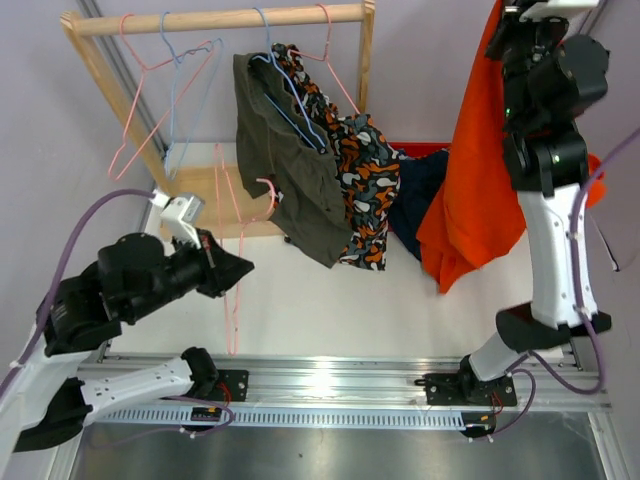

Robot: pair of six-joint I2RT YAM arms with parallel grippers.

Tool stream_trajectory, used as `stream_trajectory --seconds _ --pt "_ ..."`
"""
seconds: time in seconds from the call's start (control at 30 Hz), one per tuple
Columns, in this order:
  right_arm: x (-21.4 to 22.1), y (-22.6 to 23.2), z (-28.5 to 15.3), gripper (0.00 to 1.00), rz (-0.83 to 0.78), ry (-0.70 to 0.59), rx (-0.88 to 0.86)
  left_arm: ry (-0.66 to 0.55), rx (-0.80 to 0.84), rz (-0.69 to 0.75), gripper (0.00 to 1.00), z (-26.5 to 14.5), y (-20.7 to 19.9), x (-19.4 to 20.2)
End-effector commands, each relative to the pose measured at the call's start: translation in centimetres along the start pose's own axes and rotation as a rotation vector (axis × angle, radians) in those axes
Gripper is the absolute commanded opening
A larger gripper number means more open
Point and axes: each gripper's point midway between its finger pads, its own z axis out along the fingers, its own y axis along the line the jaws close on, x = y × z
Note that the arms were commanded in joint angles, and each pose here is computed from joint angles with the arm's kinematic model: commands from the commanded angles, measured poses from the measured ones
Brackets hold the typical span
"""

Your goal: Remove the shorts from the hanger

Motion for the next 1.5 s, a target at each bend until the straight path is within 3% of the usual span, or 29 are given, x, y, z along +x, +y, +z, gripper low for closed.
stream_trajectory --seconds 0.0,0.17,0.33,0.37,0.4,0.43,0.47,0.5,0.53,0.57,0.63,0.67,0.8,0.9,1.13,1.47 --pt "1.2 -2.0 2.6 0.0 0.09 -0.003 -0.085 -0.127 -0.093 0.139 0.0 1.5 0.6 -4.0" --pt "2.1 -4.8 6.2 0.0 0.148 -0.068 -0.097 -0.216 -0.156 0.214 0.0 3.1 0.8 -9.7" --pt "7.7 -7.3 9.1 0.0 0.186 0.004 -0.102 -0.288 -0.221 0.241 0.0 4.2 2.6 -14.7" --pt "12.8 -7.3 9.4 0.0 0.197 0.107 -0.103 -0.287 -0.238 0.244 0.0 5.4 3.2 -15.5" --pt "13.4 -7.1 8.6 0.0 0.206 0.122 -0.106 -0.332 -0.261 0.247 0.0 4.7 3.6 -17.4" --pt "19.7 -6.9 7.9 0.0 0.233 0.223 -0.098 -0.335 -0.242 0.249 0.0 5.3 3.5 -18.0" --pt "22.0 -6.6 6.9 0.0 0.259 0.265 -0.097 -0.348 -0.241 0.247 0.0 5.5 3.6 -19.0" --pt "21.5 -6.5 5.9 0.0 0.292 0.236 -0.093 -0.351 -0.268 0.231 0.0 6.4 4.6 -20.1" --pt "24.0 -6.5 4.8 0.0 0.316 0.287 -0.08 -0.346 -0.243 0.233 0.0 7.1 4.5 -20.5" --pt "29.5 -6.4 2.5 0.0 0.347 0.407 -0.058 -0.361 -0.242 0.234 0.0 7.1 4.4 -21.4" --pt "33.9 -5.6 -0.5 0.72 0.41 0.55 -0.057 -0.384 -0.262 0.231 0.0 7.7 4.9 -23.2" --pt "38.0 -5.3 -3.3 0.99 0.436 0.657 -0.038 -0.392 -0.277 0.227 0.0 7.9 5.5 -23.8" --pt "41.8 -3.8 -9.8 0.99 0.533 0.724 -0.047 -0.429 -0.183 0.164 0.0 8.6 5.8 -26.5" --pt "41.8 -2.8 -12.7 0.99 0.532 0.754 -0.065 -0.467 -0.102 0.098 0.0 9.2 6.5 -28.6" --pt "38.1 -1.3 -16.3 0.99 0.513 0.717 -0.135 -0.46 0.114 -0.068 0.0 12.3 7.8 -29.9" --pt "36.0 1.5 -18.8 0.99 0.51 0.708 -0.213 -0.404 0.191 -0.241 0.0 16.2 10.4 -32.6"
